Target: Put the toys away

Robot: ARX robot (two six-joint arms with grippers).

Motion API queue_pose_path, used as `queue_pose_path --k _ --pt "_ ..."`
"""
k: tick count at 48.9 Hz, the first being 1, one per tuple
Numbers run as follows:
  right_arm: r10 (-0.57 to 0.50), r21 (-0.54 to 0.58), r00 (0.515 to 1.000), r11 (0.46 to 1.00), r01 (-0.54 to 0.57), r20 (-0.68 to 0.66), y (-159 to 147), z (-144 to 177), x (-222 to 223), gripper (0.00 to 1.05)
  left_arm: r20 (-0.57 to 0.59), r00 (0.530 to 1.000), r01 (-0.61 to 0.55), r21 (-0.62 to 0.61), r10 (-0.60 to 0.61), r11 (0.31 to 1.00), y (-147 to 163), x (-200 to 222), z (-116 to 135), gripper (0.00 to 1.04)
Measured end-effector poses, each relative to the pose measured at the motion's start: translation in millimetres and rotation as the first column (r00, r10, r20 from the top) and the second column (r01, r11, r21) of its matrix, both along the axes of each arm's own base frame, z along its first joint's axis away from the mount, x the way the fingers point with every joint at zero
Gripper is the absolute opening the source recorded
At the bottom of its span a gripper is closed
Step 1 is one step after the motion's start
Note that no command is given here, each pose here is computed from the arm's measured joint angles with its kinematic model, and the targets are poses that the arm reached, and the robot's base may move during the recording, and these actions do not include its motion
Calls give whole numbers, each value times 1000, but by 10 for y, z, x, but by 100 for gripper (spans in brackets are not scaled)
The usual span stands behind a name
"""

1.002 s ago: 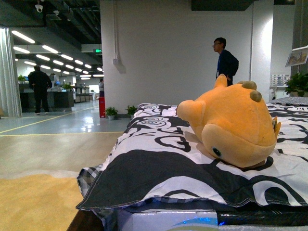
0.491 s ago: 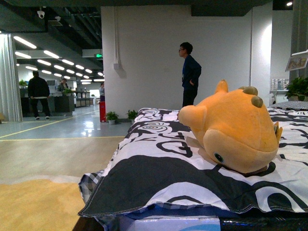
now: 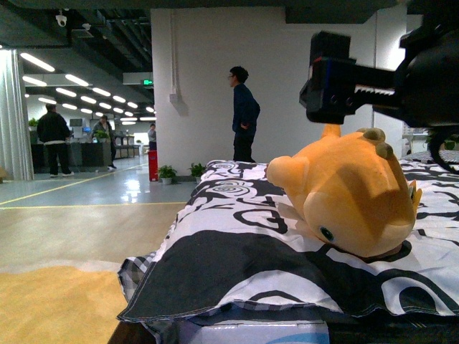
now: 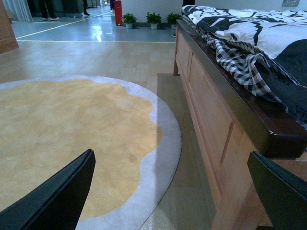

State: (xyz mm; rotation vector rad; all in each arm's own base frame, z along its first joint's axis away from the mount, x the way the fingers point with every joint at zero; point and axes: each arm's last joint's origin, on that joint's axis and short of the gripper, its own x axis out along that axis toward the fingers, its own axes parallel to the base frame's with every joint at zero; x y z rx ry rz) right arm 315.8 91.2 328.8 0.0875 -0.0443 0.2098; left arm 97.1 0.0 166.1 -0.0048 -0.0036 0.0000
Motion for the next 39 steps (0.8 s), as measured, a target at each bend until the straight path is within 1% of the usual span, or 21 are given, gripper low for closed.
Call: queue_pose_path --k 5,11,15,24,32,37,38,39 --pt "-48 -12 998 999 48 -31 -33 -84 162 98 0 1000 0 0 0 1000 0 0 0 99" --pt "-121 -36 990 992 118 -73 -144 -273 343 98 0 1000 0 0 0 1000 0 0 0 99" --pt "-147 -42 985 989 143 -88 -212 -411 408 98 0 1000 0 0 0 1000 0 0 0 99" --pt "-133 -38 983 991 130 -130 -224 -649 379 98 0 1000 0 0 0 1000 0 0 0 99" --pt "-90 -32 980 996 86 -176 -131 -825 347 98 0 1000 0 0 0 1000 0 0 0 99" --pt "-80 -24 979 997 77 -190 -79 -874 324 98 0 1000 0 0 0 1000 0 0 0 99" --pt "-85 -22 978 996 82 -190 -74 -875 321 97 0 1000 0 0 0 1000 0 0 0 99" --pt "-91 -24 978 996 88 -188 -65 -876 318 94 0 1000 0 0 0 1000 0 0 0 99"
